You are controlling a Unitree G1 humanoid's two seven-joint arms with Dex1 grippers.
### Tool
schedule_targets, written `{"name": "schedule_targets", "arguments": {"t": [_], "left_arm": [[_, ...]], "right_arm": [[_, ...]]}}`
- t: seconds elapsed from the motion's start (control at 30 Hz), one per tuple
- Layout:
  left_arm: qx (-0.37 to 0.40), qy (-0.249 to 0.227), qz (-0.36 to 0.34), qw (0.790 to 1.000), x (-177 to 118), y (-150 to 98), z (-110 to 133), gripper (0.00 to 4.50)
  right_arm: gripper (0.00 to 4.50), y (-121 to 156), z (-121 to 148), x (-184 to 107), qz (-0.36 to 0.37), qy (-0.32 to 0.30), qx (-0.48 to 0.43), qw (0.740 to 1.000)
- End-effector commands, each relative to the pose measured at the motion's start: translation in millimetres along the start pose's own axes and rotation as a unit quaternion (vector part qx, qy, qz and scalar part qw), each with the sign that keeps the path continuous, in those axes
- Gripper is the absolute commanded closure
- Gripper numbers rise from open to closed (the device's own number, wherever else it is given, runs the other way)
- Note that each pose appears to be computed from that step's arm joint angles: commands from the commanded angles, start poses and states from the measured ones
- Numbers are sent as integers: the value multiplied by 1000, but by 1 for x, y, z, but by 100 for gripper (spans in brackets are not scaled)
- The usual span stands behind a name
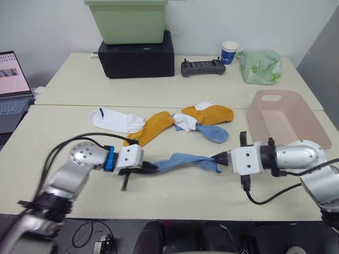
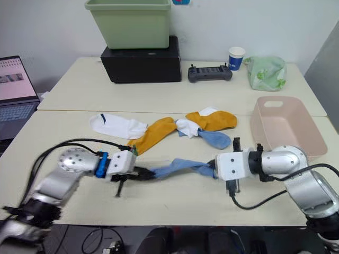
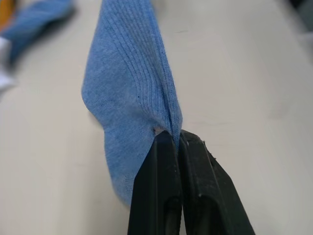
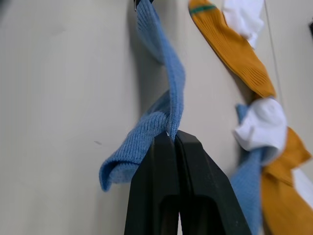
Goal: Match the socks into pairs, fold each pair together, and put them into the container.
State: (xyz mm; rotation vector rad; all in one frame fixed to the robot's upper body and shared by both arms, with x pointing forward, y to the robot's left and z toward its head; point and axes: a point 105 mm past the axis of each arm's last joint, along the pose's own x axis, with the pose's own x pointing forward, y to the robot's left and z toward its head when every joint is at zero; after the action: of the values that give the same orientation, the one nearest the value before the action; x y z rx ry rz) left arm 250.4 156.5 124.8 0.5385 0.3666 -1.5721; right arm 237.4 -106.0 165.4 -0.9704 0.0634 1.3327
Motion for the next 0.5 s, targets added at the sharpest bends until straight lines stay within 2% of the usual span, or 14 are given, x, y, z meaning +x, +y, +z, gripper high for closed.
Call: {"name": "schedule_targets", "arguments": {"t": [0.03, 0.13, 0.2, 0.27, 0.33, 0.5], "left_arm": [[-74, -17, -82, 994, -10, -23, 21, 447], [-92, 1, -118, 989, -11, -31, 16, 447], [-116, 12, -122, 986, -7, -29, 5, 447], [-131, 37, -84, 987, 4, -9, -21, 447], [-132, 53, -51, 988, 11, 9, -35, 447], [-98, 56, 3, 994, 19, 41, -41, 447]], "right_arm": [[450, 11, 16, -11, 34, -24, 36, 998], [450, 16, 16, -12, 55, -18, 53, 997], [450, 17, 10, -10, 61, -6, 62, 996], [450, 12, -12, 2, 54, 30, 62, 996], [450, 8, -27, 10, 50, 57, 55, 996], [450, -4, -48, 21, 17, 94, 45, 994]]}}
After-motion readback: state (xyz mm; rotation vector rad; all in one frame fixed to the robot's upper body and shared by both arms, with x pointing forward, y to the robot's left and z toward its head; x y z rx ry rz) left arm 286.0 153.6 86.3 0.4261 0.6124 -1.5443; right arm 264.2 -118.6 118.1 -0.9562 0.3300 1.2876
